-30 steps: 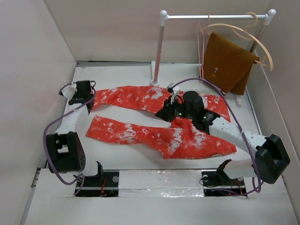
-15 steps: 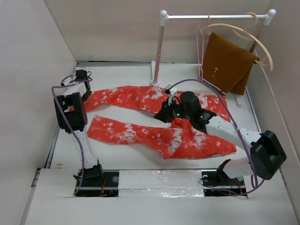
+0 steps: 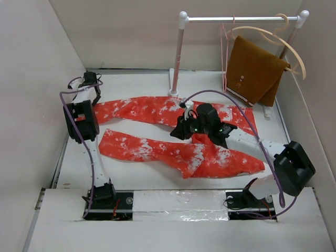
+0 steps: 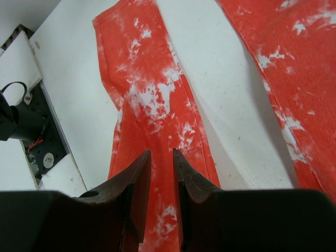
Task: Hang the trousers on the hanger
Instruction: Flatten out the trousers at the center of the board.
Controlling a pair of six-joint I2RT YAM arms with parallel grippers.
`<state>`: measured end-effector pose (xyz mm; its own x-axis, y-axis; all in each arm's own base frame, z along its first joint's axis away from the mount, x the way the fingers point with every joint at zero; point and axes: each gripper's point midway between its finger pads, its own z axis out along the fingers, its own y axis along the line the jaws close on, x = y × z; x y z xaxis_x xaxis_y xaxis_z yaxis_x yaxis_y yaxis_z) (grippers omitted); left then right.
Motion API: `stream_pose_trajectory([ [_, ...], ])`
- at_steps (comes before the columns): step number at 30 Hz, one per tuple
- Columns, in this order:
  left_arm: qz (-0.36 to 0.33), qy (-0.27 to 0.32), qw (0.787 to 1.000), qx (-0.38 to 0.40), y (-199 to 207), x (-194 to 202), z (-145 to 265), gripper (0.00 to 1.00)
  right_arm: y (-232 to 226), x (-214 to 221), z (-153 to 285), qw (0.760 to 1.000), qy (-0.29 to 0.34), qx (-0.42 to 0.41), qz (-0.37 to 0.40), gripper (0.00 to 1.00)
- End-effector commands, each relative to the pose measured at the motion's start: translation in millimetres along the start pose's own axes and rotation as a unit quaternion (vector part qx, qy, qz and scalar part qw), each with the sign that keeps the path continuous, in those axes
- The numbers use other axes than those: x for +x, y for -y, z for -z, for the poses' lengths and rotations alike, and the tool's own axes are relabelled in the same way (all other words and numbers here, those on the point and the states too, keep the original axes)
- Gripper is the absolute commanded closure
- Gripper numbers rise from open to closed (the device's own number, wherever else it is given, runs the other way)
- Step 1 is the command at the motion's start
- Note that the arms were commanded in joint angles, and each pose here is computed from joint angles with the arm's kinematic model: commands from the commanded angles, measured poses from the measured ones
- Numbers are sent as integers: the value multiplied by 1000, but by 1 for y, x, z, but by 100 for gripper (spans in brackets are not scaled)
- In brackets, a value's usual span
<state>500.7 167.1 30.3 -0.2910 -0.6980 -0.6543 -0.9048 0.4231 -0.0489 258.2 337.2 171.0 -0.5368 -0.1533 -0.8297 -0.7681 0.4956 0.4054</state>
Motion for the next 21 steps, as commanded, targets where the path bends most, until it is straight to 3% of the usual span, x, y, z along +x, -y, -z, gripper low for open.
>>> stream_pose_trajectory([
  [1, -21, -10, 1000, -17, -3, 2, -5, 46, -13, -33, 0, 998, 43, -16, 33, 71],
  [4, -24, -10, 1000, -11, 0, 2, -6, 56, -12, -31, -1, 999, 39, -16, 31, 70],
  [5, -24, -5, 1000, -5, 1, 0, -5, 72, -12, -30, -1, 999, 39, -15, 31, 70],
  [8, -27, -3, 1000, 15, 11, -5, -3, 97, -8, -30, -1, 999, 39, -11, 28, 70],
  [9, -28, -6, 999, 17, 12, -3, -4, 100, -8, -31, -1, 999, 40, -11, 28, 70],
  [19, -12, 53, 995, 88, 73, -65, 22, 100, -1, -27, -5, 999, 35, -6, 22, 70],
  [21, -6, 65, 993, 98, 83, -76, 24, 93, 5, -27, -5, 999, 37, 1, 19, 70],
])
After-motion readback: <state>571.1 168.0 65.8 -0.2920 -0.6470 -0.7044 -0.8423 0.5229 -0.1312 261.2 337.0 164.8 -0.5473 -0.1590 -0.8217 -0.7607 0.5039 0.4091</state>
